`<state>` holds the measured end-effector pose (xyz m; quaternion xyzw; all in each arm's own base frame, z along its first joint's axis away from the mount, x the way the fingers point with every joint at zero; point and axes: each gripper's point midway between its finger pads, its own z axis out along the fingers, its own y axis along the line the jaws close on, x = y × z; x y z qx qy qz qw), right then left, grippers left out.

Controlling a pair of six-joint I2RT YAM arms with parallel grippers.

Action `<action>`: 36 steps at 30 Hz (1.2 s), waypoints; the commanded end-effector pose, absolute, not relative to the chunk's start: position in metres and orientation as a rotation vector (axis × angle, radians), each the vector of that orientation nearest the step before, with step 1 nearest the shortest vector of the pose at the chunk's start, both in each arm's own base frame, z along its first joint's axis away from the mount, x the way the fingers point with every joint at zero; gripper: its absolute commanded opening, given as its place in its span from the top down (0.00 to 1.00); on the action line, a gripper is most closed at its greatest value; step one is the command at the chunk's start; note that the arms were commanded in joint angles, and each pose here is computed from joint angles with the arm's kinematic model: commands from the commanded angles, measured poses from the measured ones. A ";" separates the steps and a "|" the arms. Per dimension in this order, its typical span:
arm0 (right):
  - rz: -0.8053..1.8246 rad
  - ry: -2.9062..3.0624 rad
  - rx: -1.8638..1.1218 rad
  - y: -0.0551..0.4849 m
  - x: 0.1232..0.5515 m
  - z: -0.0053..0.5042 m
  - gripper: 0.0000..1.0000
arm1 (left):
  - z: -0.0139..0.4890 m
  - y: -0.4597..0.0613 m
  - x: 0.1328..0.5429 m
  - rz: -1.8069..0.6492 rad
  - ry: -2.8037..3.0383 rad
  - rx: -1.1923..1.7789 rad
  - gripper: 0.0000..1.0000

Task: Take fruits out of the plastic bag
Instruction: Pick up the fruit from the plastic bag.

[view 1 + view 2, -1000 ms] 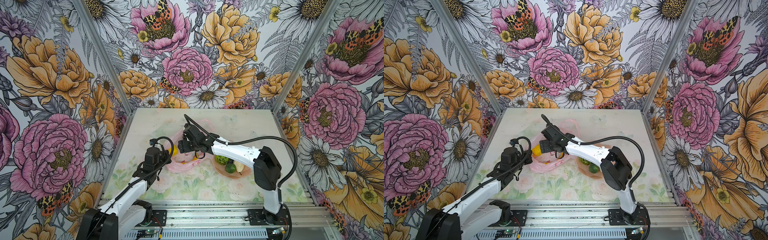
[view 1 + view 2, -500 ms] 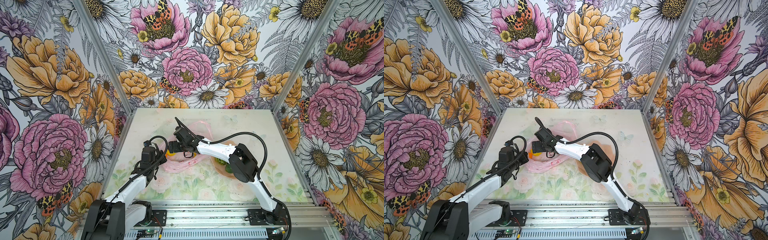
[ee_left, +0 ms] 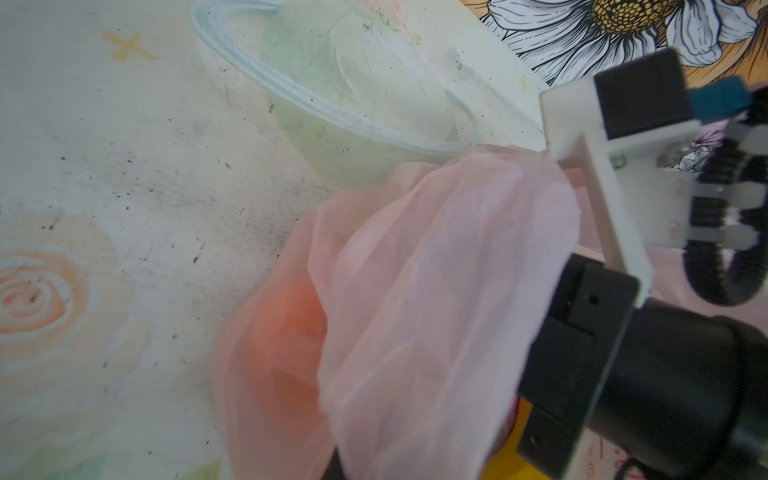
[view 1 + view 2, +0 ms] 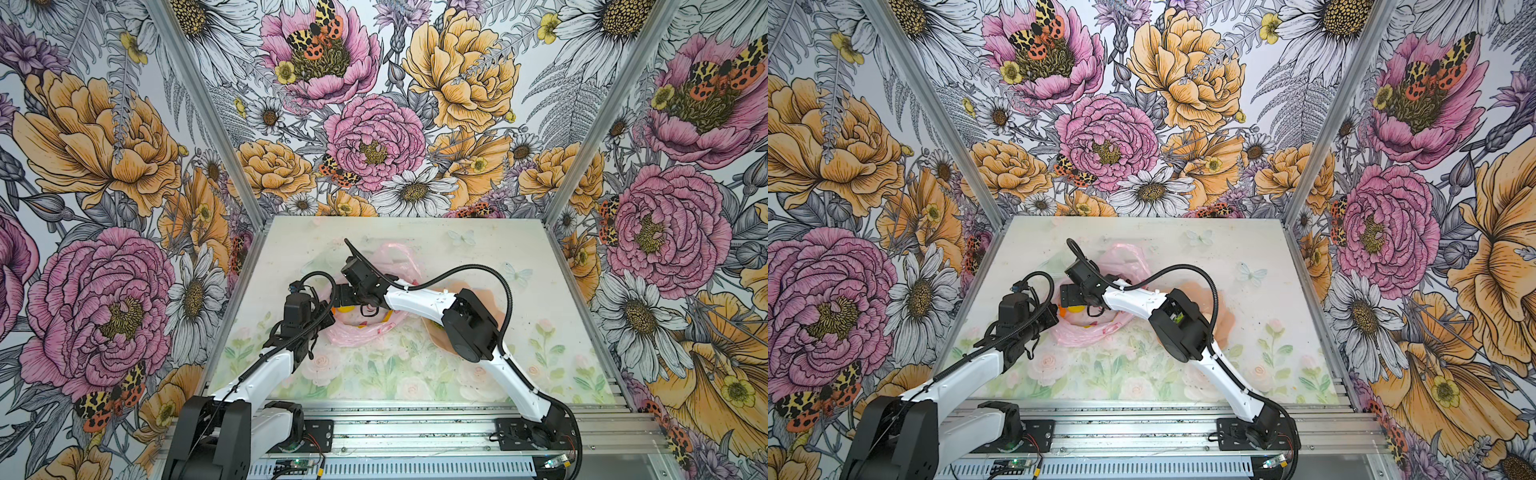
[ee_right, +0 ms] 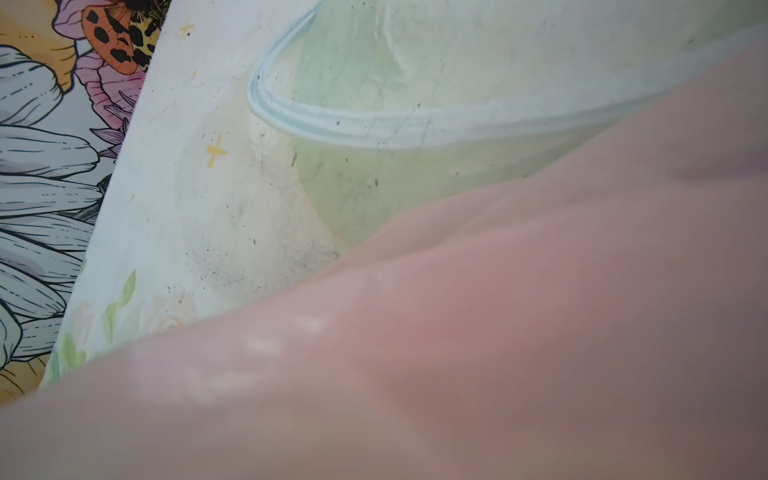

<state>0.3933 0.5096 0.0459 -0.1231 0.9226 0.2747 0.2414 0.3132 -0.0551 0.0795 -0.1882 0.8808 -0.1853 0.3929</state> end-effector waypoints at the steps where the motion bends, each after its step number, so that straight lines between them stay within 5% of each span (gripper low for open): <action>1: 0.729 2.539 -0.341 0.513 0.391 0.031 0.14 | 0.084 -0.056 0.317 -0.493 2.217 -0.472 1.00; 9: 0.624 2.511 -0.370 0.493 0.394 0.049 0.28 | 0.087 -0.055 0.316 -0.493 2.217 -0.472 1.00; 19: 0.488 2.484 -0.383 0.448 0.384 0.074 0.32 | 0.081 -0.054 0.317 -0.491 2.242 -0.487 1.00; 36: 0.534 2.442 -0.421 0.445 0.368 0.108 0.40 | 0.079 -0.054 0.318 -0.487 2.246 -0.489 1.00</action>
